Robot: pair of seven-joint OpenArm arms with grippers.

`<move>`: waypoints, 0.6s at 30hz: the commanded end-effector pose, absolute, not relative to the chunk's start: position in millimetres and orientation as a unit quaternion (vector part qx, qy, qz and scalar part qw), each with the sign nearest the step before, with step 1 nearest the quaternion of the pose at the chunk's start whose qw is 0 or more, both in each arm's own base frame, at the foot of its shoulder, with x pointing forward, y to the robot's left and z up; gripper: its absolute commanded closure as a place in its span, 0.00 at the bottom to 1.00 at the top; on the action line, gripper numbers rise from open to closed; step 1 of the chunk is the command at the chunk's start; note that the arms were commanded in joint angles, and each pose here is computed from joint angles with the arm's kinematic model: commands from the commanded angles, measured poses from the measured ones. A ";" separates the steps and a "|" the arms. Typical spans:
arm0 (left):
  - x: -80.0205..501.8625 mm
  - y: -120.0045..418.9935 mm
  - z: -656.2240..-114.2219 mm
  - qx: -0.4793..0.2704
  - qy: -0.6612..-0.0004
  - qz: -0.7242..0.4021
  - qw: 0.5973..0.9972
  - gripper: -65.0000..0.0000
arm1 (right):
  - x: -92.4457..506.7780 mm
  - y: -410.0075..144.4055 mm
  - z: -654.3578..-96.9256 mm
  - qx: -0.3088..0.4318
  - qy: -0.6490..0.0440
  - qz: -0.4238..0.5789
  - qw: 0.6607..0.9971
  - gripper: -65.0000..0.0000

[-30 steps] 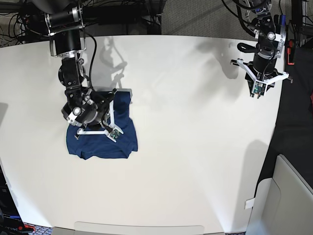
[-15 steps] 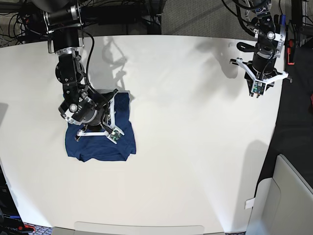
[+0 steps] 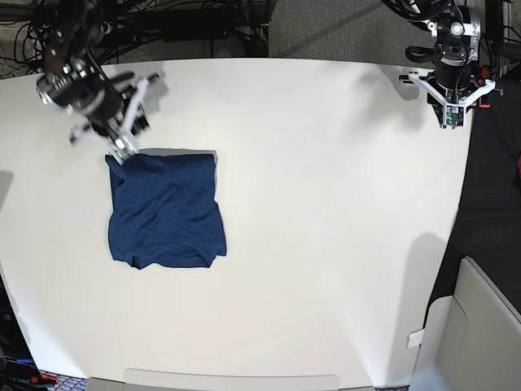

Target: Fold the T-shirt properly

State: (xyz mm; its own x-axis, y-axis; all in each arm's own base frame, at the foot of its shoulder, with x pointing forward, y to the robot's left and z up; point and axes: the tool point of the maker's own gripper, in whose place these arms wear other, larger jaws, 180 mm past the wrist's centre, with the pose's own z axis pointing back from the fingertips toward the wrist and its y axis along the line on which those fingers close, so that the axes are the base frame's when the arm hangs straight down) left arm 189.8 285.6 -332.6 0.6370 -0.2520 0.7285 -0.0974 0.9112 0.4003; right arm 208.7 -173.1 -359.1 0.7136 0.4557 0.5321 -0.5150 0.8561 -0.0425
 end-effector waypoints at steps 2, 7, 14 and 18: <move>182.2 291.3 -326.9 0.217 -0.428 -0.024 0.877 0.89 | 199.9 -176.0 -347.8 0.091 -0.295 0.246 0.919 0.87; 150.1 295.2 -341.0 0.221 -0.392 -0.001 0.893 0.89 | 156.0 -182.9 -344.1 0.168 -0.279 0.199 0.924 0.87; 101.2 293.9 -359.7 0.218 -0.328 -0.016 0.919 0.95 | 65.4 -215.1 -363.1 0.169 -0.178 0.126 0.961 0.87; 80.5 288.1 -371.2 0.207 -0.299 -0.022 0.931 1.00 | 15.5 -228.9 -385.3 0.155 -0.099 0.099 0.978 0.87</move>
State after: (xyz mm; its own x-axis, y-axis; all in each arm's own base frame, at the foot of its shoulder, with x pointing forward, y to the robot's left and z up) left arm 79.3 287.3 -376.2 0.8304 -0.1553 0.5351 -0.0804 0.9169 0.3908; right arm 13.3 -228.4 -389.8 0.9651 0.1557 0.2105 -0.2129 0.9346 0.2848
